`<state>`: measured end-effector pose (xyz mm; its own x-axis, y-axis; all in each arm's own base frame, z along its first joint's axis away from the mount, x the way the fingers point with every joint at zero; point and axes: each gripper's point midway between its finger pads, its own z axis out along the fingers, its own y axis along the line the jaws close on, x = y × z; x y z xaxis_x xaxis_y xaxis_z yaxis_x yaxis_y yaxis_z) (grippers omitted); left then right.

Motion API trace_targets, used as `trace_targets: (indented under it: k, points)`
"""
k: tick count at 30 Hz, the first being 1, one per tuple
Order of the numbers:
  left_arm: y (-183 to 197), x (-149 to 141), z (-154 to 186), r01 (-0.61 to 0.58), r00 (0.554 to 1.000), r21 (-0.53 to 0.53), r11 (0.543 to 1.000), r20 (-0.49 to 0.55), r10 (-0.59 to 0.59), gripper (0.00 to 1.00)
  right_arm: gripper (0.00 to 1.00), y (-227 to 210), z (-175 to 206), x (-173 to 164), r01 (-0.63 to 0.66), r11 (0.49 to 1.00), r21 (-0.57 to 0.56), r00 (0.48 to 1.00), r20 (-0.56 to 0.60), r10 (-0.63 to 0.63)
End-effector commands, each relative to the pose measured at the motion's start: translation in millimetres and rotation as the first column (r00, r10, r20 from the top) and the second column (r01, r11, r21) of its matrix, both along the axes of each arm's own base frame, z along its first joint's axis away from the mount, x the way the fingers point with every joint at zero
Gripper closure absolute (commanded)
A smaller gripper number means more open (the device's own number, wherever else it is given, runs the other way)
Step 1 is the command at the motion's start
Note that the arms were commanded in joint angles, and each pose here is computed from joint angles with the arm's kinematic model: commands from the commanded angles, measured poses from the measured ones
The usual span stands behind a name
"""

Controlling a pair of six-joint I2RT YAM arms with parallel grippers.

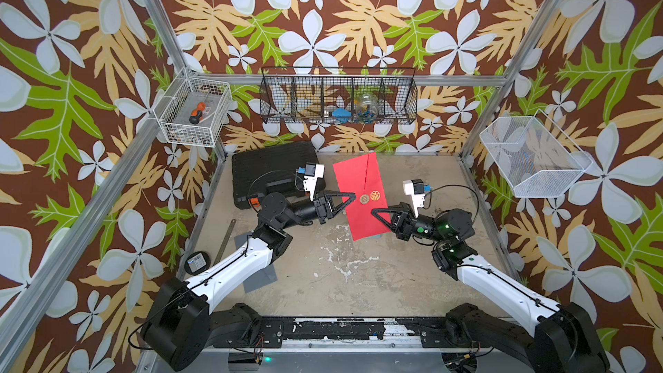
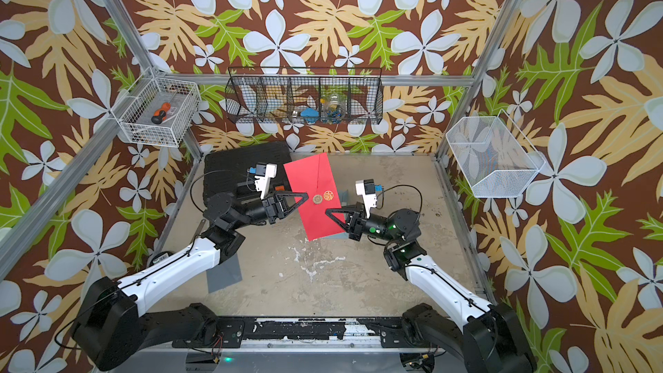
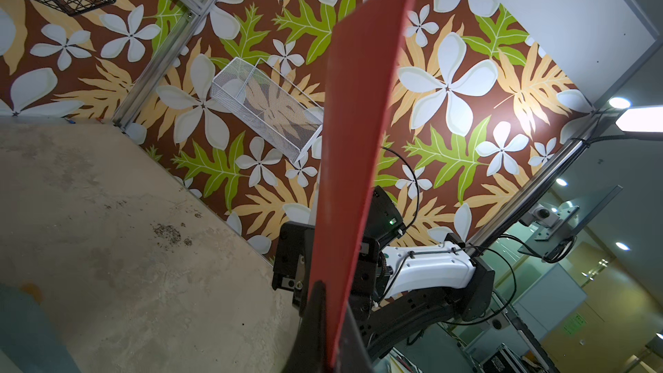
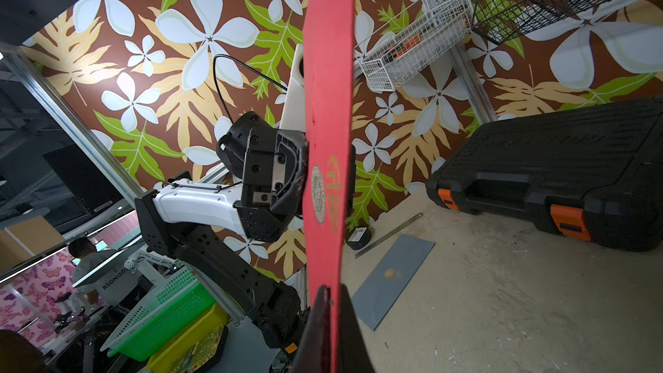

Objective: Open the envelope
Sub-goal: Pick up the envelope from the center of the board.

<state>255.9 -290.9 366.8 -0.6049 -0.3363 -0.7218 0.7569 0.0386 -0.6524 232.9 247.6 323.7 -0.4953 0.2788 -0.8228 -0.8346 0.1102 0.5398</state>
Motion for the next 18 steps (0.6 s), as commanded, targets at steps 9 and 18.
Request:
trace_targets:
  k: [9, 18]
  points:
    - [13, 18, -12, -0.193, 0.980, 0.145, 0.970, 0.075, 0.184, 1.00, 0.50, -7, -17, 24, 0.161, 0.979, -0.128, 0.986, -0.017, -0.164]
    - [45, 38, -35, -0.491, 0.871, 0.361, 0.793, 0.182, 0.456, 1.00, 0.26, -67, -22, 73, 0.578, 0.750, -0.320, 0.786, -0.026, -0.617]
